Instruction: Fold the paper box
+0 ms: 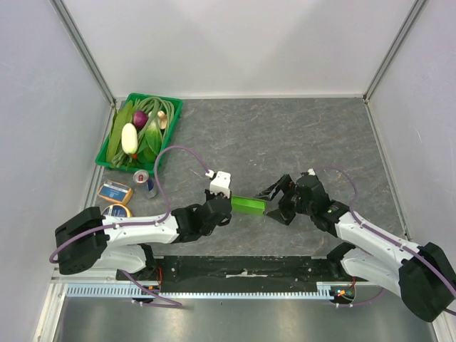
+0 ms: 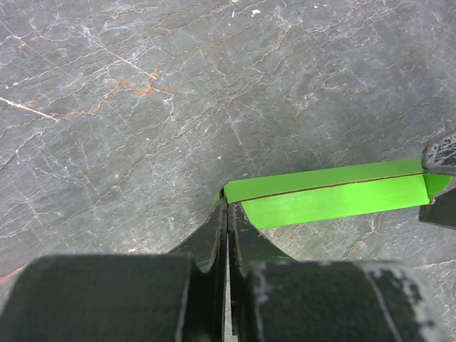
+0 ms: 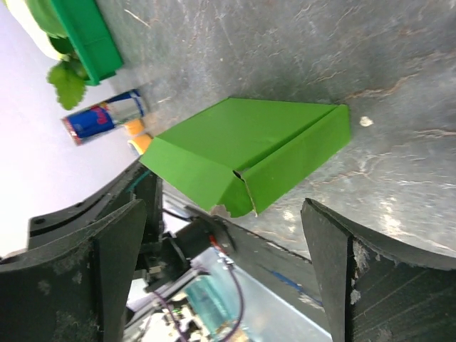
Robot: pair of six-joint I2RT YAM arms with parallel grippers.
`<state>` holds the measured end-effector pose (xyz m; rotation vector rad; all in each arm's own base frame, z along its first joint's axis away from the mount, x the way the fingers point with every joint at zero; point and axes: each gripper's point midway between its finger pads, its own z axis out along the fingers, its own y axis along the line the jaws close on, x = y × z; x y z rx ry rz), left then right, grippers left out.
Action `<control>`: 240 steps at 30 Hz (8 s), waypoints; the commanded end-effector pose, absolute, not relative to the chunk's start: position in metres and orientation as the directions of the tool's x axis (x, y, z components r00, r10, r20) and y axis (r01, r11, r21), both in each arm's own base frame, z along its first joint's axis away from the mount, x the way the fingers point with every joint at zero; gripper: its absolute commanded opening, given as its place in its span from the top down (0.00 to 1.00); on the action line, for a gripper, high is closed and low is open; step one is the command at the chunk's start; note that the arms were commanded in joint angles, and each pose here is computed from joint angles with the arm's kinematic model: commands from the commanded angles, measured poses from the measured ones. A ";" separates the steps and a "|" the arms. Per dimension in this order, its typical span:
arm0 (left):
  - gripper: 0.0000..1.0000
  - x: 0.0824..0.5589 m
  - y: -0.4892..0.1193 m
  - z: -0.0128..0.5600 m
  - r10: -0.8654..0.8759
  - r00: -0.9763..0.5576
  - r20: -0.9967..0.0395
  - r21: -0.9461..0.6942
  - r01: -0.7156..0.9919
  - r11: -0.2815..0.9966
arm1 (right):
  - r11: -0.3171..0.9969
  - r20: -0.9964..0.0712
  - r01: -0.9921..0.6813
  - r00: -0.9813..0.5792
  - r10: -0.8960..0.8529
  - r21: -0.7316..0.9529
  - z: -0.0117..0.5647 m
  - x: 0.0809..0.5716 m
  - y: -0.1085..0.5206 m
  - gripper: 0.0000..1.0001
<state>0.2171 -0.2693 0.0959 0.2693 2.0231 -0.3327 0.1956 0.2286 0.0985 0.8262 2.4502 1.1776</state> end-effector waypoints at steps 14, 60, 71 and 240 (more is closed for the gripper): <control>0.98 0.196 -0.262 0.064 0.114 -0.536 -0.837 -0.084 0.332 0.940 | 0.126 0.262 0.486 -0.650 0.713 0.865 0.107 0.214 0.243 0.21; 0.18 0.209 -0.276 0.139 -0.311 -0.876 -0.369 -0.855 0.188 0.484 | 0.203 0.189 0.513 -0.611 0.769 0.834 0.042 0.206 0.222 0.67; 0.46 0.223 -0.274 0.102 -0.303 -0.882 -0.361 -0.820 0.144 0.554 | 0.217 0.185 0.513 -0.622 0.761 0.831 0.037 0.205 0.224 0.71; 0.59 0.234 -0.192 0.165 -0.292 -0.731 -0.616 -0.603 0.200 0.772 | 0.849 -0.637 -0.525 -0.634 -0.437 -0.060 0.115 0.283 0.259 0.02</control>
